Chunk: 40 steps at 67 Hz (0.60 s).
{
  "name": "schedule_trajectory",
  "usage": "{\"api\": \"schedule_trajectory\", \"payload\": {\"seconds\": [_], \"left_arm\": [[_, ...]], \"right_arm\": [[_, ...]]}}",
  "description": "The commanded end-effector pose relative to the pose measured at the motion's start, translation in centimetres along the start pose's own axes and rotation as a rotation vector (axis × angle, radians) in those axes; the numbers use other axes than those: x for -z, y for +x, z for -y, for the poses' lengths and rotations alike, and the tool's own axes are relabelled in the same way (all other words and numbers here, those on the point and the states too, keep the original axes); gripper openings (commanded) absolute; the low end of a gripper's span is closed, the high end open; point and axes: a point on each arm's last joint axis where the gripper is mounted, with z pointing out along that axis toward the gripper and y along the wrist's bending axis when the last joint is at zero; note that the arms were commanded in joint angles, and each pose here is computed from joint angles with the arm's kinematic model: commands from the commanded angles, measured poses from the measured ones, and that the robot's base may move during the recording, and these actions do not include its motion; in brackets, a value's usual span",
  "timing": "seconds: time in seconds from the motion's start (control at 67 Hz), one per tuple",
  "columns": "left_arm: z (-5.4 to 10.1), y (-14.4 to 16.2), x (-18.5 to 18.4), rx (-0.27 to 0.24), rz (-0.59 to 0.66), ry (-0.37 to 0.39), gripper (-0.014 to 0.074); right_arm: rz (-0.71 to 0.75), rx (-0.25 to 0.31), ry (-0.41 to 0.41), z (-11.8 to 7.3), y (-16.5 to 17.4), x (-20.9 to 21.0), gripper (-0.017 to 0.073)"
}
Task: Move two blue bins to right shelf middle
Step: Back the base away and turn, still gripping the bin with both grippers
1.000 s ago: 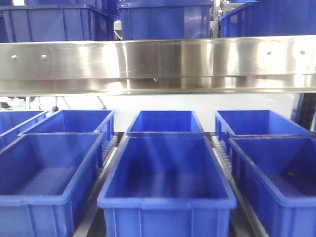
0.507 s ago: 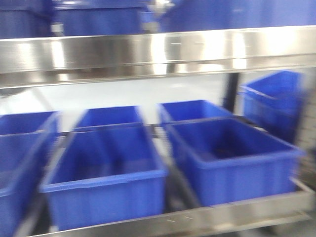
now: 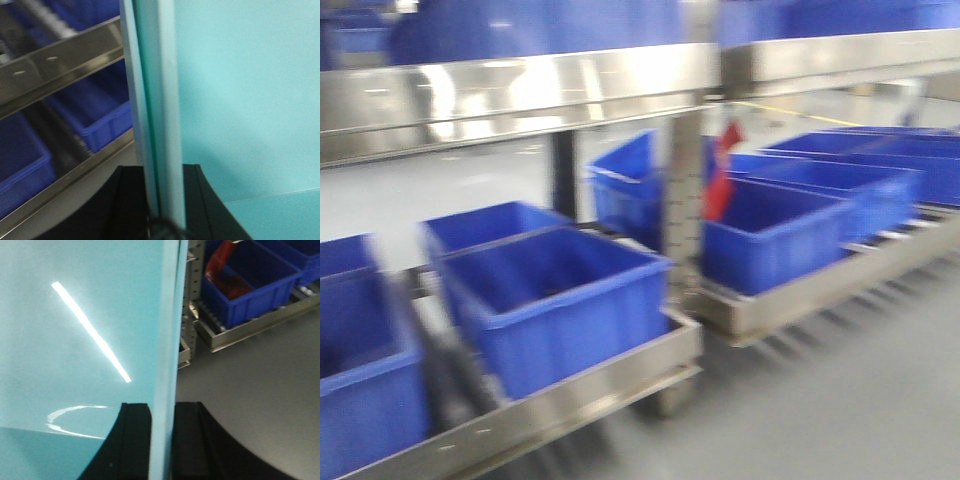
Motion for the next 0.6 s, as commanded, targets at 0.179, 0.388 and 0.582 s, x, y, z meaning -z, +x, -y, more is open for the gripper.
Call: {"api": "schedule_trajectory", "payload": {"seconds": [0.179, 0.388, 0.582], "left_arm": [[0.2, -1.18, 1.21, -0.022, 0.118, 0.046, -0.0111], [0.2, -1.18, 1.21, -0.022, 0.118, 0.046, -0.0111], [0.2, -1.18, 1.21, -0.022, 0.118, 0.046, -0.0111]], "right_arm": [[0.115, 0.012, -0.033, 0.02, -1.12, 1.29, -0.0162], [0.115, 0.012, -0.033, 0.02, -1.12, 1.29, -0.0162], [0.115, 0.012, -0.033, 0.02, -1.12, 1.29, -0.0162]]}}
